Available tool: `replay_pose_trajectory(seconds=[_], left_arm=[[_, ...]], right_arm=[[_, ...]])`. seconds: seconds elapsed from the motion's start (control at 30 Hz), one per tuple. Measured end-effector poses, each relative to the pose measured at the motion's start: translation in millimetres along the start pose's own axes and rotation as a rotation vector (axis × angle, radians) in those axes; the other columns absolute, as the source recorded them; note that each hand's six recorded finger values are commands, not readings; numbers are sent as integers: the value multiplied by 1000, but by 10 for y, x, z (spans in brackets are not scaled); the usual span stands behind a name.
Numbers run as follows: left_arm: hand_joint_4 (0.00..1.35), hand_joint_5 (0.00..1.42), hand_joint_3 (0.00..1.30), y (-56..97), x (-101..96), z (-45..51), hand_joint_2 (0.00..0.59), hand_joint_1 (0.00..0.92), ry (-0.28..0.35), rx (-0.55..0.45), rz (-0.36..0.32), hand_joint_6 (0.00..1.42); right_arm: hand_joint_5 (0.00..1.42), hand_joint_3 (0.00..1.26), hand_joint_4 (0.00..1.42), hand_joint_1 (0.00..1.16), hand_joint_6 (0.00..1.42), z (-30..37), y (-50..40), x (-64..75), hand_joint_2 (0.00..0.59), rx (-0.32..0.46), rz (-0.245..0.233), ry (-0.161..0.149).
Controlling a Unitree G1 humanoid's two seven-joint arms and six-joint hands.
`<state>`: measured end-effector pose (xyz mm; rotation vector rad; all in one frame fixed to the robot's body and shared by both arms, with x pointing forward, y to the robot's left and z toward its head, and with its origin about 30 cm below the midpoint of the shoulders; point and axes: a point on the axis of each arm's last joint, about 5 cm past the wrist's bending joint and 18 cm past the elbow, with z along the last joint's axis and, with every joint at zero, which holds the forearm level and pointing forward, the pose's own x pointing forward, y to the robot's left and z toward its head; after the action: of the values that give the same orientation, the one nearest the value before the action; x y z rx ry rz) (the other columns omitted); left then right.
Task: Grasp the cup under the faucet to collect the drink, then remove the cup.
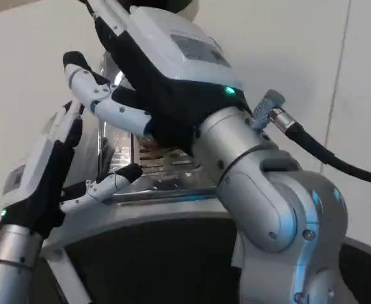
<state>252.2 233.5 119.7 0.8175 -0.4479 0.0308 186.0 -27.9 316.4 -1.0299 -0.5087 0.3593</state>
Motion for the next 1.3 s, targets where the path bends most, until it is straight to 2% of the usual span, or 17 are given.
replay_pose_trajectory(seconds=[0.5, 0.67, 0.77, 0.8, 0.93, 1.03, 1.17, 1.3], left_arm=[[0, 0, 0, -46, 168, 12, 44, 265, 2, -5, 11, 0], [0, 11, 0, -59, 214, 24, 42, 257, -5, -8, 20, 0], [0, 0, 0, -67, 227, 36, 35, 228, -13, -10, 21, 0], [0, 0, 0, -71, 227, 38, 34, 224, -14, -10, 18, 0], [0, 0, 0, -82, 224, 36, 28, 206, -15, -11, 9, 0], [0, 0, 0, -91, 224, 43, 27, 203, -26, -14, 0, 0], [0, 0, 0, -105, 223, 54, 29, 200, -44, -20, -12, 0], [0, 0, 0, -113, 221, 53, 29, 194, -47, -27, -11, 0]], right_arm=[[0, 0, 0, 0, 0, -31, -16, -4, 553, 25, -1, -5], [0, 0, 0, 0, 0, -85, 13, -62, 557, 65, -43, -2], [0, 0, 0, 0, 0, -121, 48, -145, 569, 88, -121, 0], [0, 0, 0, 0, 0, -136, 64, -193, 572, 93, -167, 3], [0, 0, 0, 0, 0, -214, 147, -349, 578, 136, -296, 32], [0, 0, 0, 0, 0, -263, 193, -429, 586, 153, -353, 56], [0, 0, 0, 0, 0, -346, 248, -578, 586, 124, -448, 52], [0, 0, 0, 1, 0, -441, 330, -673, 586, 110, -469, 86]])
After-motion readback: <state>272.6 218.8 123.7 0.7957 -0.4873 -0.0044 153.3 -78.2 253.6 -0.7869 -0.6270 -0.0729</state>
